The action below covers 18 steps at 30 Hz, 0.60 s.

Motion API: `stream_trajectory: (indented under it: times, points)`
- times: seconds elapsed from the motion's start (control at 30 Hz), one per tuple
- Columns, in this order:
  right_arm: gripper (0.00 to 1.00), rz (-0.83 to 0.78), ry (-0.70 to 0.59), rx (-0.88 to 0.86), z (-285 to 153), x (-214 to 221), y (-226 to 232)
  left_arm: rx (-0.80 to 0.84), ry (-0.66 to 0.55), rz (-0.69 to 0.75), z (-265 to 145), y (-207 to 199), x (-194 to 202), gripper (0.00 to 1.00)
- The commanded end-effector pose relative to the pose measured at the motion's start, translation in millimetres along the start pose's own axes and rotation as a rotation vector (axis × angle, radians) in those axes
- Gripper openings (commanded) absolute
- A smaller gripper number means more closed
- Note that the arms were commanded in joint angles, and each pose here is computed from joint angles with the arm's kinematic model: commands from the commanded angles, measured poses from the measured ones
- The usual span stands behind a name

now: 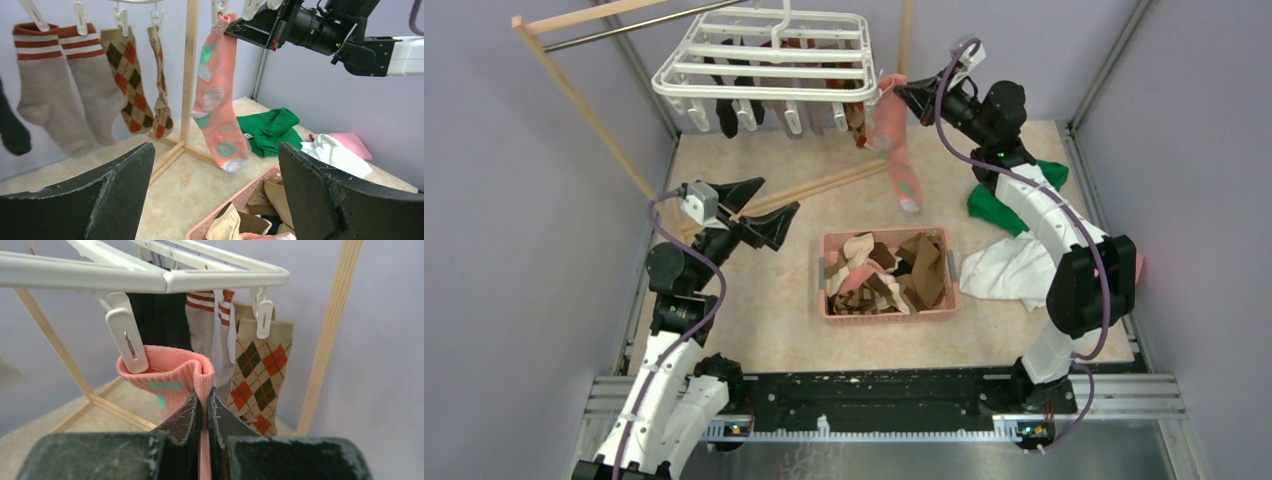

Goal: Clip the socks to the hanger
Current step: Clamp the sock onto the hanger.

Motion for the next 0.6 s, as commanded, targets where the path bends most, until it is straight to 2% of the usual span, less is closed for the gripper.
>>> stream_trajectory:
  times: [0.0, 0.33, 0.57]
  points:
    - [0.00, -0.042, -0.028, 0.001, 5.2, -12.7, -8.0, 0.049, -0.030, 0.016, 0.9, -7.2, -6.1, 0.98]
    - [0.02, 0.013, -0.016, -0.053, 7.8, 2.7, -13.3, 0.057, -0.026, -0.003, 2.2, -7.1, -4.3, 0.98]
    - [0.23, 0.024, -0.034, -0.088, 3.6, -2.4, -10.0, 0.055, -0.030, -0.006, 2.1, -6.7, -4.0, 0.98]
Point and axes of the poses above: each gripper's point midway between its finger pads, its own z axis out along the fingers, its own y axis along the line the jaws close on, x = y × z, the point moved 7 cm from there along -z, back along the fingers, and after that the axes turned 13 degrees about -z, right-handed, at the moved point
